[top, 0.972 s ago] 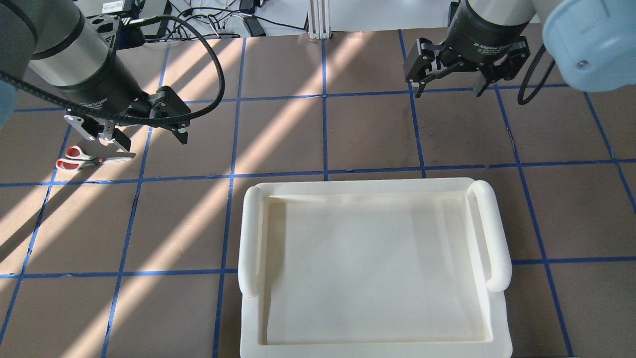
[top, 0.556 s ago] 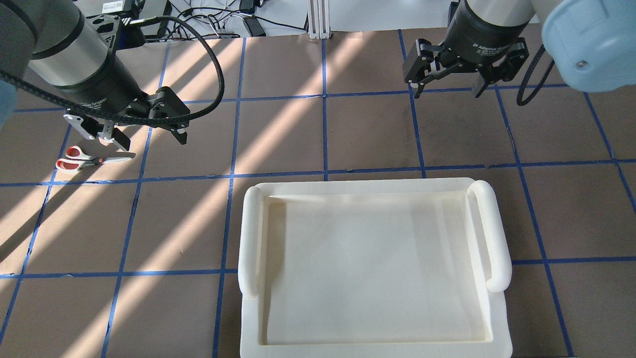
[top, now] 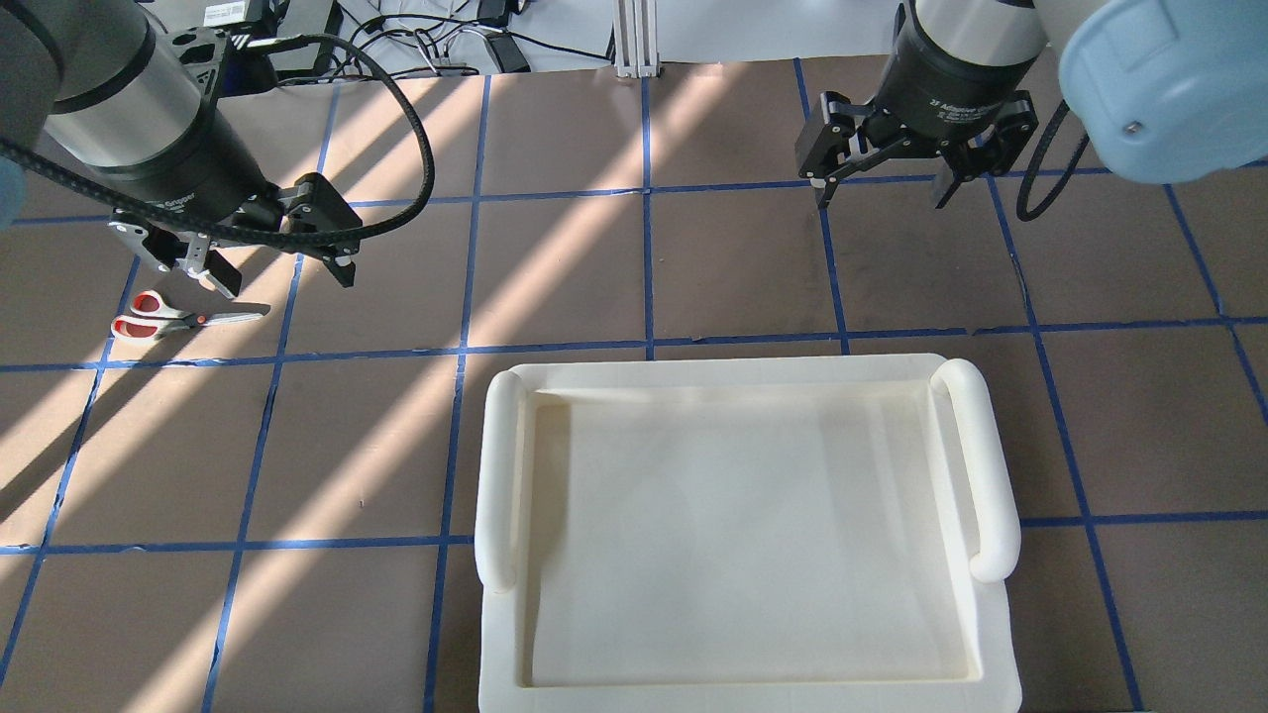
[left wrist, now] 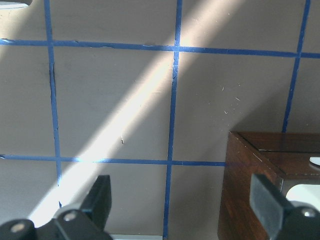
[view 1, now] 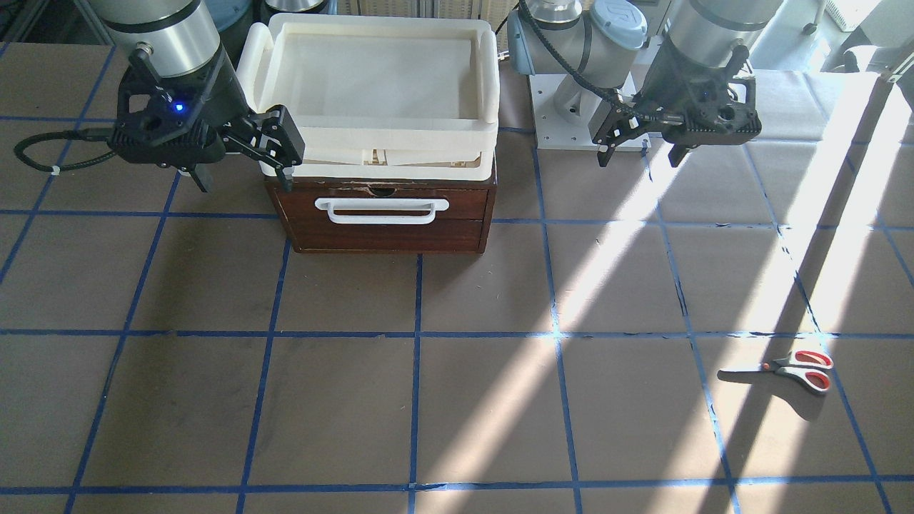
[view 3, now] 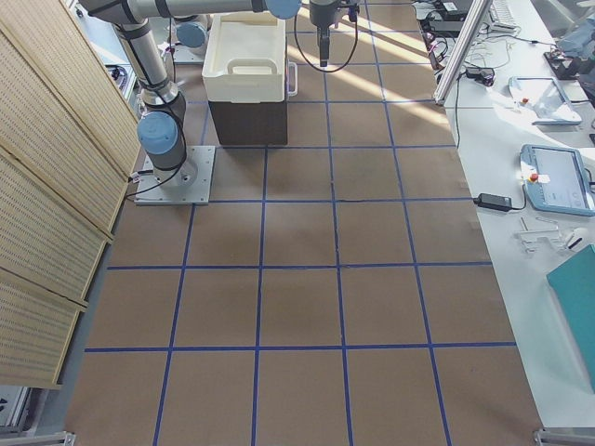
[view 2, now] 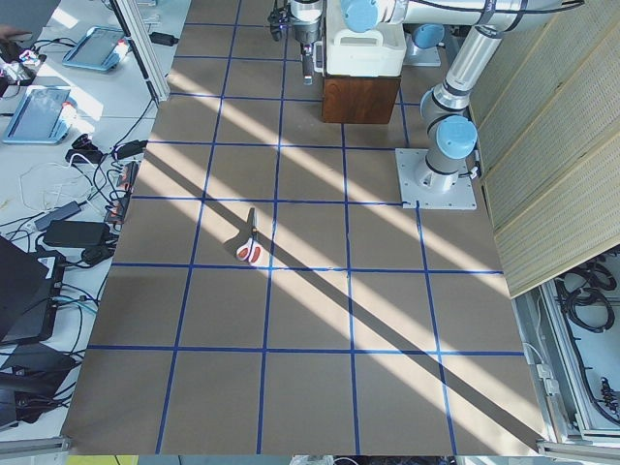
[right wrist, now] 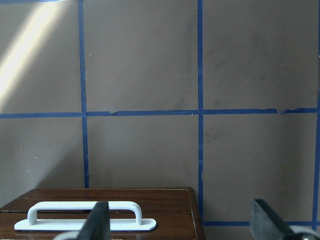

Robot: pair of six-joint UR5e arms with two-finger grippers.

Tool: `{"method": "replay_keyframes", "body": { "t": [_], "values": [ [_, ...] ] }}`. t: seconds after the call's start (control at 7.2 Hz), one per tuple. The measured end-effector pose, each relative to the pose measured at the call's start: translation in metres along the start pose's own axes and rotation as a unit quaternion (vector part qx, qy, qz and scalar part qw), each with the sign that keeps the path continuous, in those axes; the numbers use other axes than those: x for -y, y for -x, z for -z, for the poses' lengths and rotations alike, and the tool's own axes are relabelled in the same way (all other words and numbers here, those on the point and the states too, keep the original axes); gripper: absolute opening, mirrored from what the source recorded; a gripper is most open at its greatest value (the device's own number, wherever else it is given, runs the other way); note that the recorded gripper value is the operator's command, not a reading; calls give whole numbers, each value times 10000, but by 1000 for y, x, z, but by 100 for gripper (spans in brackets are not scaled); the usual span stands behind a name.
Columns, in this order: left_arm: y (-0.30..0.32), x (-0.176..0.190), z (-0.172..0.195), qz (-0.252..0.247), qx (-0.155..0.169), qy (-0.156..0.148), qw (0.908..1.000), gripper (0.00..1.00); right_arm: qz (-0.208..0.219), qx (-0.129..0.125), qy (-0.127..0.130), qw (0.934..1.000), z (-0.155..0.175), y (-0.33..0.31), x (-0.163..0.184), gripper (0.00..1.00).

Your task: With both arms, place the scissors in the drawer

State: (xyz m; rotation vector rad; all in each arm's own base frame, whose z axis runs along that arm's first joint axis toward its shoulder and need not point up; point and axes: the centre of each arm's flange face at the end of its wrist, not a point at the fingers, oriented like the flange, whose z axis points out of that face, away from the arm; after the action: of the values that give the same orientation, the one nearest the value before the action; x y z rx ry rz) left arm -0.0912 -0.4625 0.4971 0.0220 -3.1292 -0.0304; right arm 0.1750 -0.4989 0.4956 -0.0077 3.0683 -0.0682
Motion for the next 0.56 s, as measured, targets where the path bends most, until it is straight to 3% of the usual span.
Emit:
{"method": "replay_keyframes", "body": {
  "t": [0.28,0.42,0.56],
  "values": [
    [50,12,-2,-549,-20,23,9985,100,489,361,335,9976,-35,15,16,100],
    [72,16,-4,-877,-32,40,9961,100,1147,465,440,9913,-49,31,18,100],
    [94,20,-7,-1241,-34,57,9923,100,2106,547,512,9747,-61,47,16,100]
  ]
}}
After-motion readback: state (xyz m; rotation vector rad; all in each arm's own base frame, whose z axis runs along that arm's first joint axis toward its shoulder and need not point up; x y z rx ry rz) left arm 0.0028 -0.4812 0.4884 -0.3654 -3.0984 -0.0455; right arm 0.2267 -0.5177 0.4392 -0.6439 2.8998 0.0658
